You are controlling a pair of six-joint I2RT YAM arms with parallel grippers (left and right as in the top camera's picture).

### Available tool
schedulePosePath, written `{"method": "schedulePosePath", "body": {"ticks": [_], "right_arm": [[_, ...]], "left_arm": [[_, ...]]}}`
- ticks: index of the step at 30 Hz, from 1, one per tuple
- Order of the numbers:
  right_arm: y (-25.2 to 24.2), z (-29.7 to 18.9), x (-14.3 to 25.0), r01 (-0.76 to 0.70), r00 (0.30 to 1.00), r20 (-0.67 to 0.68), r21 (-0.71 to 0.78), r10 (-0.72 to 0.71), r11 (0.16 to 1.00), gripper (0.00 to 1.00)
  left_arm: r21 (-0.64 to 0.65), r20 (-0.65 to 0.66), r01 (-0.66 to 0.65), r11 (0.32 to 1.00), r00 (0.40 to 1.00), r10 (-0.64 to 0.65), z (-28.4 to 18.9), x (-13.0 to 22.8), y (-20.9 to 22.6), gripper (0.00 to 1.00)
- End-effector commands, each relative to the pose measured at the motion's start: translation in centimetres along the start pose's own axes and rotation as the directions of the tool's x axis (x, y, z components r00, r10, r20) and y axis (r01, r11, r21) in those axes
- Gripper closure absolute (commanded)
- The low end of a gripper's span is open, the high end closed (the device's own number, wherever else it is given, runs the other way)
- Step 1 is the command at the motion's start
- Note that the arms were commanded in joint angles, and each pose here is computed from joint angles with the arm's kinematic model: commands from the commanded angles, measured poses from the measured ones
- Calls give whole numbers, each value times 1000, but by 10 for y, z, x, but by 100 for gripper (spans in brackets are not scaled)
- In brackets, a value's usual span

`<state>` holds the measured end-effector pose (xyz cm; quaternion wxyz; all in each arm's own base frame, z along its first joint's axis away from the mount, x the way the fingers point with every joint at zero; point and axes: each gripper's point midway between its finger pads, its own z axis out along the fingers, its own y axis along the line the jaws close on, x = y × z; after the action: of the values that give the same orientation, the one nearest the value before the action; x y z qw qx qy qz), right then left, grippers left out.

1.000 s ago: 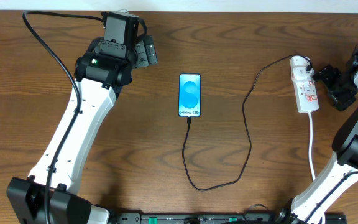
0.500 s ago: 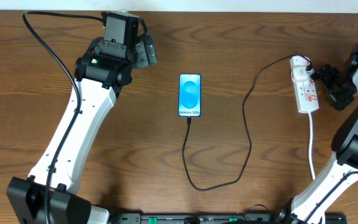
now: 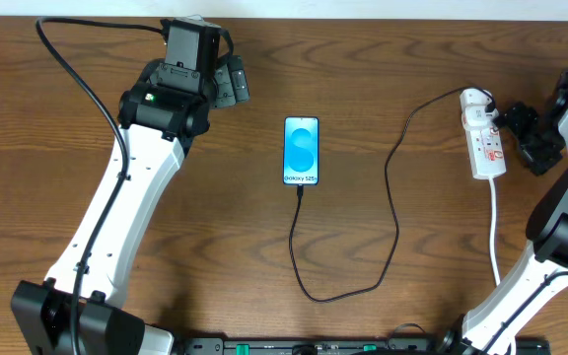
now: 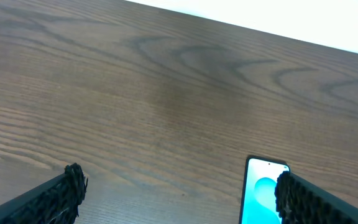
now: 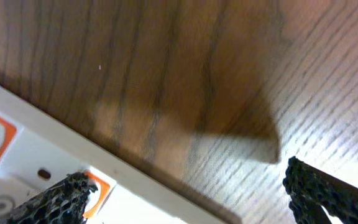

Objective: Plug charger to phone and switch on socket
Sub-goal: 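Press down the orange switch on the power strip with the right gripper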

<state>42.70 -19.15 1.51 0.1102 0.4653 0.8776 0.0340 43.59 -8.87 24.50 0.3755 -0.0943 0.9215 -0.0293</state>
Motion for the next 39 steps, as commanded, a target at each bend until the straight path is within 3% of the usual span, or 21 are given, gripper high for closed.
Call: {"method": "schedulePosePath", "body": {"ticks": [1,8,39], "right_arm": [[-8,21,24,10,997,-72,33,-8,999,1],[4,21,31,23,994,-110,-39,-27,999,1],[6,19,43,13,986,-167,-63,-23,998,1]], "left_arm": [[-18,3,-12,1000,1000,12,2,-1,4,1],[-18,3,-12,1000,1000,12,2,-1,4,1],[-18,3,-12,1000,1000,12,2,-1,4,1]]}}
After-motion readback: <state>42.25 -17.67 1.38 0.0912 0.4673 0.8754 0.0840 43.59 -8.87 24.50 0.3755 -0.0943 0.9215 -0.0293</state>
